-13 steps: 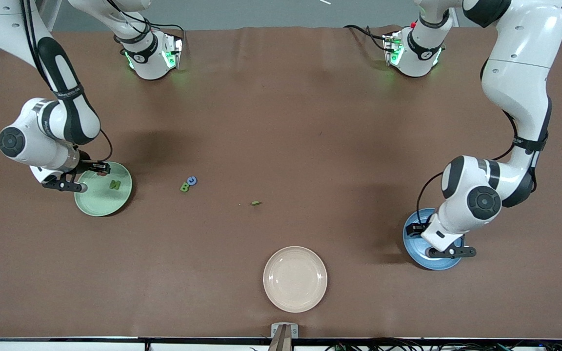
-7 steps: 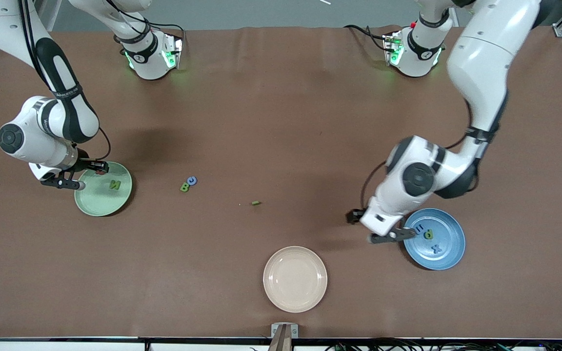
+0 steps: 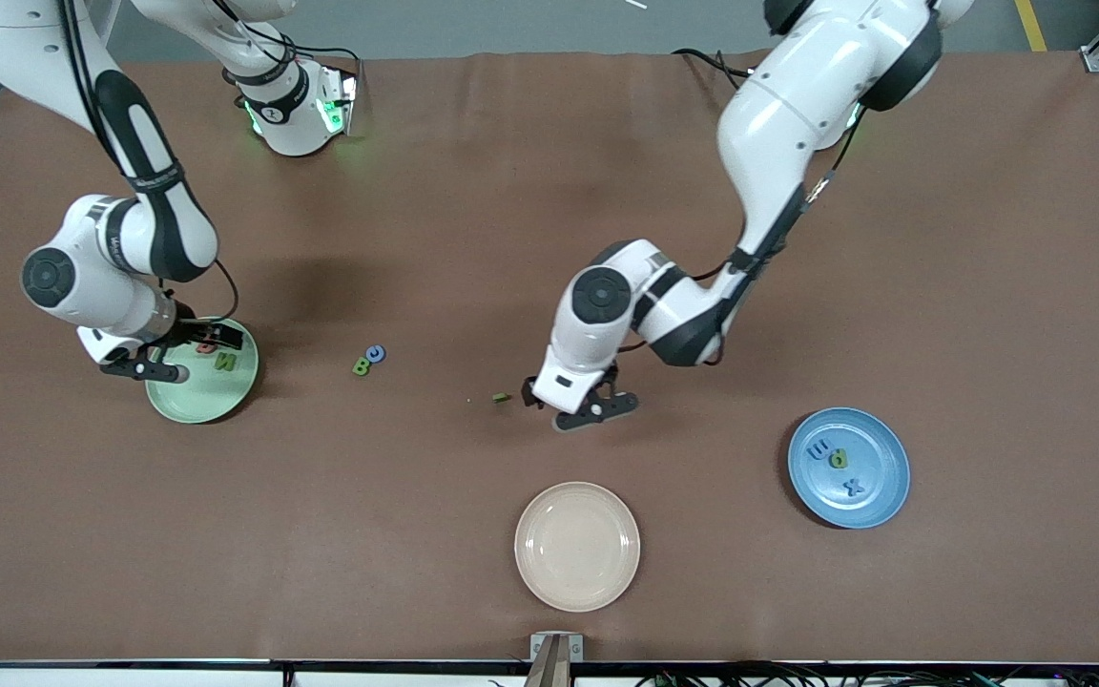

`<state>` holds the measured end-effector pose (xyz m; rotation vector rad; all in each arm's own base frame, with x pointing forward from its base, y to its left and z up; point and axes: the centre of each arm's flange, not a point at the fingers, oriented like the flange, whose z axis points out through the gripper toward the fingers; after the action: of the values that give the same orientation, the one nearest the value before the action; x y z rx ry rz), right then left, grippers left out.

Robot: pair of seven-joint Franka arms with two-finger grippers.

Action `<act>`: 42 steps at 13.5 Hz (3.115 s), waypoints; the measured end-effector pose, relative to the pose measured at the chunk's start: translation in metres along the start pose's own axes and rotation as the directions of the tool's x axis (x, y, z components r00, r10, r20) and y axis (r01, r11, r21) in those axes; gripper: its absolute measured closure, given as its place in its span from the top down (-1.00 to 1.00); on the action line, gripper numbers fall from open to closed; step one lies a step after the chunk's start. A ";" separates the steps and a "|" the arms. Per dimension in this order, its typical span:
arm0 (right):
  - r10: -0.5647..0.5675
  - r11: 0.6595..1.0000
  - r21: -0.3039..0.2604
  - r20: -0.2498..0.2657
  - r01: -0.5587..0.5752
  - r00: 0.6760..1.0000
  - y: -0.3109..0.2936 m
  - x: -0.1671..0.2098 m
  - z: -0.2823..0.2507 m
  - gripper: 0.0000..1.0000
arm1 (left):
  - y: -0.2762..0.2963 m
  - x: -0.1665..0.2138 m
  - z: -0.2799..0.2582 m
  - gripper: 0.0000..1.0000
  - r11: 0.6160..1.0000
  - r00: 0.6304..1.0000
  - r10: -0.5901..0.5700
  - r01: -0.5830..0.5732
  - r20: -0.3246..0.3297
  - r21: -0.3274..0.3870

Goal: Sort upper and lower case letters into plates
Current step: 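Grasp the green n with the left gripper while the right grasps B, then carry the n toward the blue plate while the right drops B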

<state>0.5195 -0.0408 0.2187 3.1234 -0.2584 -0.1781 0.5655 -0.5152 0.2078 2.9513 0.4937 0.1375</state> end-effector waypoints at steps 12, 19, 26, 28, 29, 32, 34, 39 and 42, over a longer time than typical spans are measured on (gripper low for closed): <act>0.283 0.950 0.138 -0.001 -0.280 0.959 -0.168 -0.024 0.041 1.00 | 0.043 -0.061 0.043 0.51 0.993 0.996 -0.036 0.026 -0.085 -0.115; 0.297 0.947 0.128 -0.003 -0.294 0.955 -0.189 -0.015 0.052 0.74 | 0.046 -0.060 0.051 0.33 0.992 0.992 -0.023 0.008 -0.120 -0.122; 0.282 0.951 0.136 -0.012 -0.278 0.959 -0.201 -0.015 0.046 -0.34 | 0.045 -0.057 0.051 -0.10 0.993 0.992 -0.025 0.009 -0.126 -0.122; 0.282 0.951 0.136 -0.011 -0.278 0.959 -0.201 -0.015 0.046 -0.34 | 0.045 -0.057 0.051 -0.12 0.993 0.992 -0.025 0.010 -0.126 -0.121; 0.281 0.951 0.132 -0.006 -0.278 0.960 -0.198 -0.013 0.045 -0.34 | 0.045 -0.057 0.051 -0.12 0.993 0.992 -0.025 0.009 -0.126 -0.121; 0.225 0.969 0.101 0.021 -0.226 0.974 -0.146 0.005 0.028 -0.44 | 0.045 -0.058 0.052 -0.17 0.993 0.992 -0.023 0.008 -0.126 -0.121; 0.146 0.985 0.087 0.025 -0.148 0.989 -0.082 0.020 0.012 -0.44 | 0.046 -0.059 0.051 -0.39 0.992 0.992 -0.023 0.007 -0.127 -0.126; -0.005 0.997 0.075 -0.003 0.005 1.000 0.058 0.029 0.001 -0.44 | 0.046 -0.059 0.050 -0.39 0.992 0.992 -0.025 0.009 -0.126 -0.127; -0.021 0.997 0.069 0.006 0.020 1.000 0.087 0.024 0.014 -0.44 | 0.053 -0.049 0.026 -0.39 0.992 0.990 -0.036 0.019 -0.134 -0.124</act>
<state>0.5272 -0.1300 0.2035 3.1951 -0.2380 -0.1837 0.5391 -0.5838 0.1870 2.8263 0.5236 0.3552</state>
